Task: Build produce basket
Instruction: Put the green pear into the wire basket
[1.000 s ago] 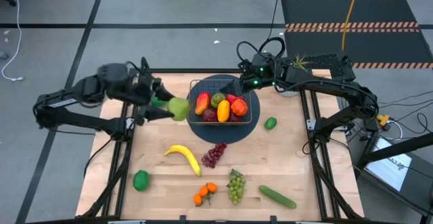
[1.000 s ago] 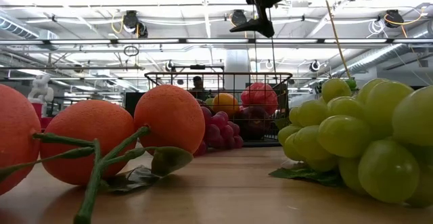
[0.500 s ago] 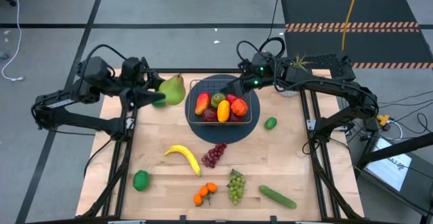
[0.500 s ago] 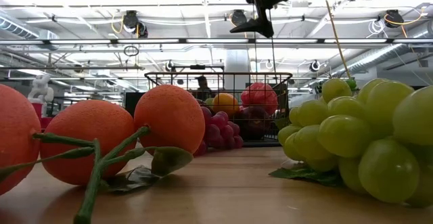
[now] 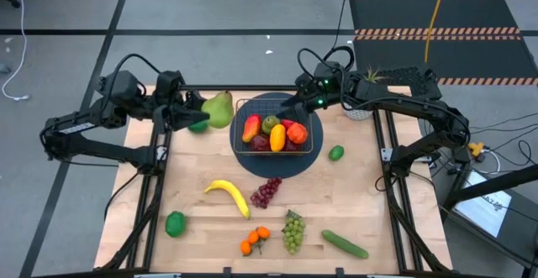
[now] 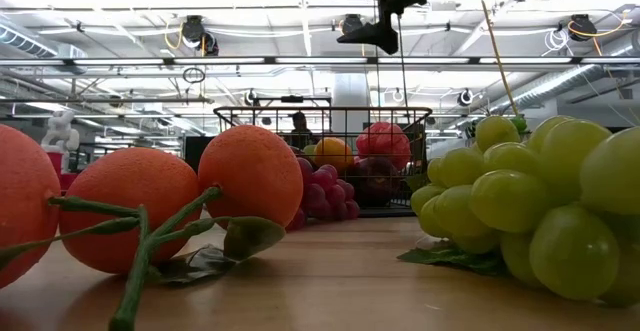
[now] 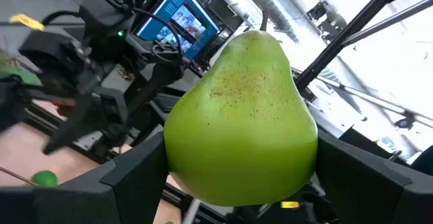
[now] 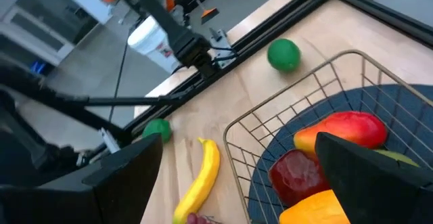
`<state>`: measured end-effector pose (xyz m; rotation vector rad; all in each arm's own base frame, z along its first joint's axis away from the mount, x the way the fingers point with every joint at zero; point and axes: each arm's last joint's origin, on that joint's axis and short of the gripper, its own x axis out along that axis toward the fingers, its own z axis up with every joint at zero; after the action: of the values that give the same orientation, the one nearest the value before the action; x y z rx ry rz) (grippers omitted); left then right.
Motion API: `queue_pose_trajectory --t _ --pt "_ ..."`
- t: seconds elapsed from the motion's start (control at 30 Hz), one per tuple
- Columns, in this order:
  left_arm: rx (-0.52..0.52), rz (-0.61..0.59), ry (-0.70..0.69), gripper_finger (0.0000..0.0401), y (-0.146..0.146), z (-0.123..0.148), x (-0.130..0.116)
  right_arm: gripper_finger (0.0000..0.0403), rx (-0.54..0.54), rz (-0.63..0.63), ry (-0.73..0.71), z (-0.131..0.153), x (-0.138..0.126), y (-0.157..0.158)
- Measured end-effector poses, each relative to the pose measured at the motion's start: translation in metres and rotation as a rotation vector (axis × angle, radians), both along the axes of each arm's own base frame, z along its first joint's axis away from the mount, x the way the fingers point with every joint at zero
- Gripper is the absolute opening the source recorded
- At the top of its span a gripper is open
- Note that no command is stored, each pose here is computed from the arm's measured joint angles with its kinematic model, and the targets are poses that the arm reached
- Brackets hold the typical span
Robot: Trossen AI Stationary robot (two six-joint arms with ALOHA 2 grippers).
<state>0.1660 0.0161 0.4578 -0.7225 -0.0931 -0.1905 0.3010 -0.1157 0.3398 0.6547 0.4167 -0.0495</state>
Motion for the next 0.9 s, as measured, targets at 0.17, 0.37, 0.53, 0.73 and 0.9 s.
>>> queue_pose_trajectory --t 0.17,0.37,0.53,0.73,0.9 --pt "0.129 0.059 -0.008 0.0335 0.001 -0.001 0.002 0.038 -0.043 0.04 -0.009 0.0 0.0 0.001" --pt "0.394 0.162 -0.022 0.0335 0.003 -0.002 0.003 0.038 -0.063 0.049 -0.011 0.0 0.0 0.0" --pt "0.612 0.256 -0.025 0.0335 0.005 -0.002 0.003 0.038 -0.054 0.048 -0.013 0.001 -0.001 0.001" --pt "0.781 0.329 -0.015 0.0335 0.007 -0.002 0.002 0.038 -0.065 0.068 -0.058 0.015 -0.012 0.006" --pt "0.782 0.366 -0.001 0.0335 0.008 -0.002 0.002 0.038 -0.122 0.077 -0.099 0.027 -0.022 0.009"
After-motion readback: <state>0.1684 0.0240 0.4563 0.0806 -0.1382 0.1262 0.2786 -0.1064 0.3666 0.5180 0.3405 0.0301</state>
